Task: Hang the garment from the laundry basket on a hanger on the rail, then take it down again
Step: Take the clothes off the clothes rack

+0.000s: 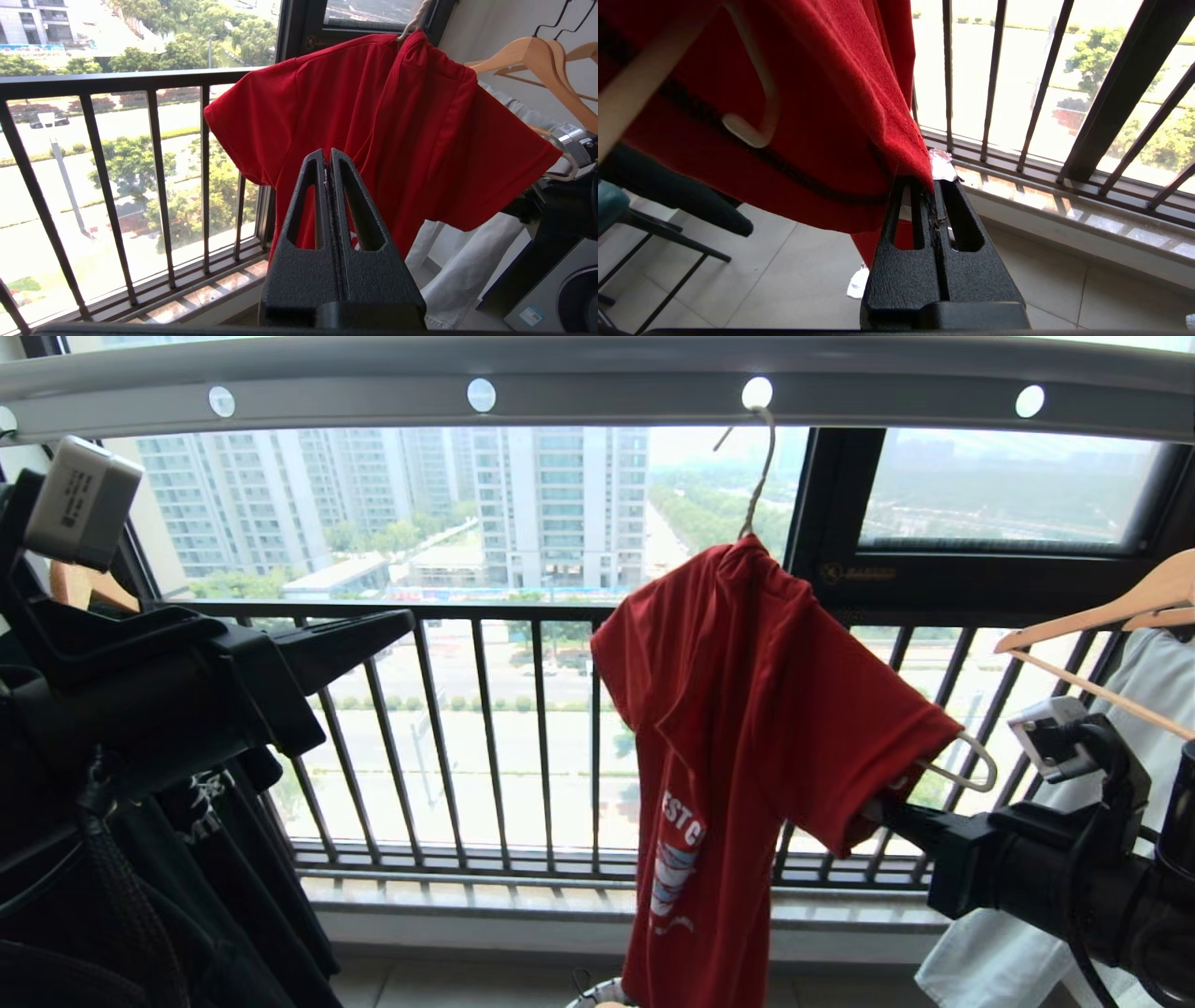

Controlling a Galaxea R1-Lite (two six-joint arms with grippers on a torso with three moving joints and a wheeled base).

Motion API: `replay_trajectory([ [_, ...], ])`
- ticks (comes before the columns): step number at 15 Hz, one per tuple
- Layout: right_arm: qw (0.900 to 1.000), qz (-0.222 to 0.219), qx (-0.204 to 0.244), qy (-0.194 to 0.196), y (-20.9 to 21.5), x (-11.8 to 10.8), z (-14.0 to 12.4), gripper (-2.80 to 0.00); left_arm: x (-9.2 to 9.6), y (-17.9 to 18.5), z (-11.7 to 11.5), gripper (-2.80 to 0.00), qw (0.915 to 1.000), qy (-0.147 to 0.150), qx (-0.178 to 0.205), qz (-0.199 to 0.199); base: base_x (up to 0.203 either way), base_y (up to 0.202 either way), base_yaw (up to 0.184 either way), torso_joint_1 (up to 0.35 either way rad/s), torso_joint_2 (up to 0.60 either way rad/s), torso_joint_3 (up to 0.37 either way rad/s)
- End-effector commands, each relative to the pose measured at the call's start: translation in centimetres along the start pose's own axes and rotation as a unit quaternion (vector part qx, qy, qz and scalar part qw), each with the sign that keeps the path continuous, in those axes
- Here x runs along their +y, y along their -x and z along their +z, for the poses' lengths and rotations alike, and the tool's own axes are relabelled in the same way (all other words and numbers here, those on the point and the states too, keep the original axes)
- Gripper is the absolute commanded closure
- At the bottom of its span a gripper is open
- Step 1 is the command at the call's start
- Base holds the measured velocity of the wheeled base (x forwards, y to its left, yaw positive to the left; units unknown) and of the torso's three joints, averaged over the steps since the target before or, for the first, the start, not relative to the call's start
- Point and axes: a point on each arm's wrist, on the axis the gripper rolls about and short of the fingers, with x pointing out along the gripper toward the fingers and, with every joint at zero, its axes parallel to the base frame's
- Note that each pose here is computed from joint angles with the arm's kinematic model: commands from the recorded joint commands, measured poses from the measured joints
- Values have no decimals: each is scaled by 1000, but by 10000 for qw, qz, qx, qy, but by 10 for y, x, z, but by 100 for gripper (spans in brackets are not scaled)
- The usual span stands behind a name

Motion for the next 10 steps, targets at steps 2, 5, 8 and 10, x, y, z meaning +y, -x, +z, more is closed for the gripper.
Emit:
replay_trajectory([
  [2, 9999, 29, -160, 1, 26, 0, -7, 0, 0, 0, 0, 0, 10000, 4, -16, -14, 0, 0, 0, 0, 0, 0],
  [5, 9998, 24, -189, -67, 39, -1, -15, 0, 0, 0, 1, 0, 10000, 2, -23, -14, 0, 0, 0, 0, 0, 0],
  [8, 9993, 36, -354, -83, 58, -1, -22, 0, 0, 0, 1, 0, 10000, -1, -32, -11, 0, 0, 0, 0, 0, 0],
  [10, 9996, -31, -244, -117, 66, -3, -31, 0, 0, 0, 1, 0, 10000, 1, -27, -16, 0, 0, 0, 0, 0, 0],
])
